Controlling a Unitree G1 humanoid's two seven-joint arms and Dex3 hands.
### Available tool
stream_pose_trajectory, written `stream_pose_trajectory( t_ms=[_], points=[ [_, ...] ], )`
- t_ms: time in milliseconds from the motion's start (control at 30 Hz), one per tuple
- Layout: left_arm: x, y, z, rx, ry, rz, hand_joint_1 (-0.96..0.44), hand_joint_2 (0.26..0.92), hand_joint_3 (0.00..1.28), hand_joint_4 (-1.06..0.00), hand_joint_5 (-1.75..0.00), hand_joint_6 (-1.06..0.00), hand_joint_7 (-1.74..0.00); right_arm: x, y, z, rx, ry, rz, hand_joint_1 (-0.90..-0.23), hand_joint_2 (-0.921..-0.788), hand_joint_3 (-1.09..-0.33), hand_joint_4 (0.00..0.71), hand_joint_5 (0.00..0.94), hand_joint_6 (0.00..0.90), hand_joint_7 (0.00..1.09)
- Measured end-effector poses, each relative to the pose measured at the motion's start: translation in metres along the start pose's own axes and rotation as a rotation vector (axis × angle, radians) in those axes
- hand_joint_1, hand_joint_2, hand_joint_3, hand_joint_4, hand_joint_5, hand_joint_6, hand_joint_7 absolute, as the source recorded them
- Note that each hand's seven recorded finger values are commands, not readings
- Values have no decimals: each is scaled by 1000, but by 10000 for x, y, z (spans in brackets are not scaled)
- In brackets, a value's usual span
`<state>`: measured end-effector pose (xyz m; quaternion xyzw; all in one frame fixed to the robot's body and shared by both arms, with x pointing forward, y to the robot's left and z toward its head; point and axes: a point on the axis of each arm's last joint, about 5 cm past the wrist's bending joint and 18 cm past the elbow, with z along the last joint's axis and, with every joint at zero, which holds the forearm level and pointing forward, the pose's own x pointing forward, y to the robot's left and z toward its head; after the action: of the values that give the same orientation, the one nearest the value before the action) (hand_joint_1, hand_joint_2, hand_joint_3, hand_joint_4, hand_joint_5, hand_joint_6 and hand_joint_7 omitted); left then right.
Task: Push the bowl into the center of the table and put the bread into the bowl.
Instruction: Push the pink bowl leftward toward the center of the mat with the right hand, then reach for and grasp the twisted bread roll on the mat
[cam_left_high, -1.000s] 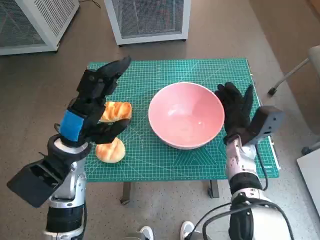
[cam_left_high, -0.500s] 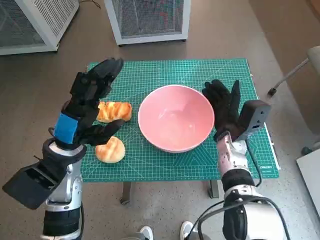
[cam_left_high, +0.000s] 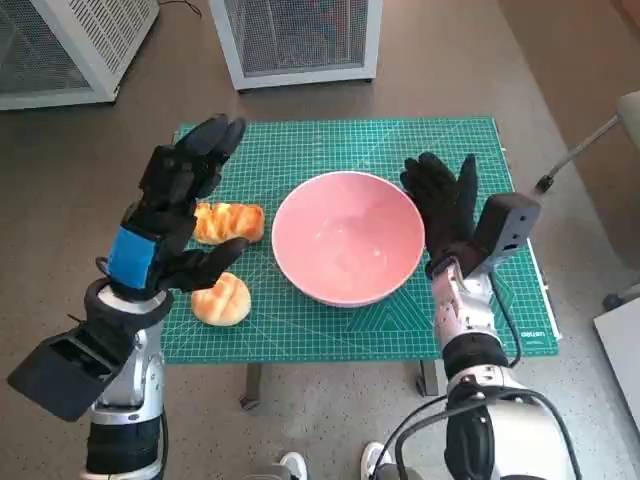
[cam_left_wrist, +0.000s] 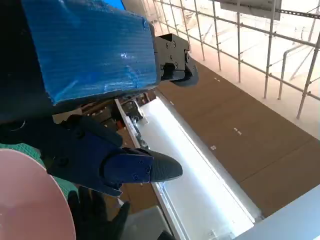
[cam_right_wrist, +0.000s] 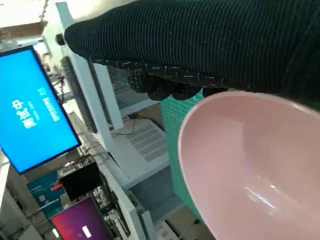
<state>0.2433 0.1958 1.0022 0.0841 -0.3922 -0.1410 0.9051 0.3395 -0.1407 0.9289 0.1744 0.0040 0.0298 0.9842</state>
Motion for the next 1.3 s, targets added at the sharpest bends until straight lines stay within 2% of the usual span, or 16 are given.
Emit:
stream_pose_trajectory(
  t_ms=[67,133,200,233,300,400,500,633,900,1033,1167,1300],
  points=[
    [0,0,-1,0,0,0,-532,921,302,-285,-25,-112,-436,7,-21,36,-8,-23,-1,-340,-913,-559,307,1,181,353],
    [-1,0,-2,0,-1,1,-532,921,302,-286,-24,-113,-434,14,-45,80,-18,-57,-2,-335,-903,-587,307,1,175,372],
    [-2,0,-4,0,-1,1,-532,921,302,-287,-22,-116,-428,18,-54,111,-25,-84,2,-329,-880,-673,320,4,151,434],
    [-5,0,-13,-1,2,2,-532,921,301,-287,-21,-117,-427,37,-54,190,-40,-143,17,-338,-878,-668,325,5,149,446],
    [-2,2,-23,-2,4,3,-533,921,301,-288,-21,-118,-426,34,-55,248,-66,-224,68,-356,-888,-632,334,5,139,465],
    [-2,9,-45,-5,14,5,-537,921,301,-289,-20,-120,-423,34,-45,398,-124,-380,164,-376,-907,-575,352,9,134,484],
    [2,17,-56,-4,20,1,-546,921,300,-290,-19,-122,-420,29,-50,561,-170,-512,237,-393,-916,-529,378,16,139,496],
    [19,57,-65,11,27,-10,-547,921,297,-283,-13,-121,-416,-16,-46,725,-210,-668,323,-421,-920,-493,398,20,143,510],
    [81,192,-13,167,49,-66,-529,921,270,-260,-2,-82,-391,-214,-61,801,-252,-832,464,-409,-921,-471,405,18,160,545],
    [120,297,44,296,85,-119,-480,921,147,-236,0,-58,-381,-296,-79,823,-271,-869,508,-415,-921,-460,403,14,149,552],
    [155,394,97,400,139,-159,-383,848,58,-204,0,-30,-365,-359,-108,876,-296,-898,533,-408,-921,-456,394,8,139,555],
    [187,458,144,537,236,-209,-190,759,17,-153,-1,-27,-315,-399,-120,912,-308,-905,542,-404,-921,-453,392,6,143,560]
  ],
)
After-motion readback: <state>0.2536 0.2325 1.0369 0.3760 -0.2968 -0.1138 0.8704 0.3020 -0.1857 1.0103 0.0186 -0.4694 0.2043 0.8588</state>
